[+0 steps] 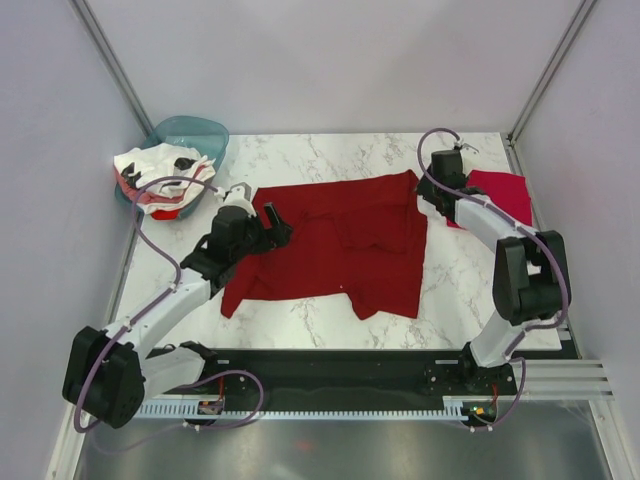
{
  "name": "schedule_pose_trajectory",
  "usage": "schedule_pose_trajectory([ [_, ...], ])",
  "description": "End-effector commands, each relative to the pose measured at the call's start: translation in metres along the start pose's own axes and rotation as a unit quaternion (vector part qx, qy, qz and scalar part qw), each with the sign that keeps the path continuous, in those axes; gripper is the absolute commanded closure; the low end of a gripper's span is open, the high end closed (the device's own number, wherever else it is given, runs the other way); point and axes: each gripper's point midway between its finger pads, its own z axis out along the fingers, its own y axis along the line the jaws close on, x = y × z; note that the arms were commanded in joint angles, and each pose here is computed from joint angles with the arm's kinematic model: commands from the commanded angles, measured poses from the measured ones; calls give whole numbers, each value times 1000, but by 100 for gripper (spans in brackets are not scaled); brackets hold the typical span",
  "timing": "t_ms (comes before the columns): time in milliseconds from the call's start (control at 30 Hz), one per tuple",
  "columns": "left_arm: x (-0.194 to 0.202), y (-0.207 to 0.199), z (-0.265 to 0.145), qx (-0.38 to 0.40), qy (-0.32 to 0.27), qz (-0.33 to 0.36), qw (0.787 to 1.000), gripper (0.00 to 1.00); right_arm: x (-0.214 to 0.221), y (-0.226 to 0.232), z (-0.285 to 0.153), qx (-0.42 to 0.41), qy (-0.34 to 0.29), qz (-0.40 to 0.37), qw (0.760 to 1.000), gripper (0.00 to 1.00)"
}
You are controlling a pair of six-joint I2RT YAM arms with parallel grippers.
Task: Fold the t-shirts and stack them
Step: Flatten the tshirt out
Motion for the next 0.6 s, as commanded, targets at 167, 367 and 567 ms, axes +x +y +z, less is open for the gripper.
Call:
schedule_pose_trajectory([
  [167,-4,-20,12,43,12,44,998,11,28,14,-56,-51,16,-41,998,39],
  [367,12,-13,38,28,54,63,996,19,69,31,-64,-107,46,-35,993,40],
  [567,24,-7,55,2,86,88,992,21,94,45,-72,-123,59,-68,988,38],
])
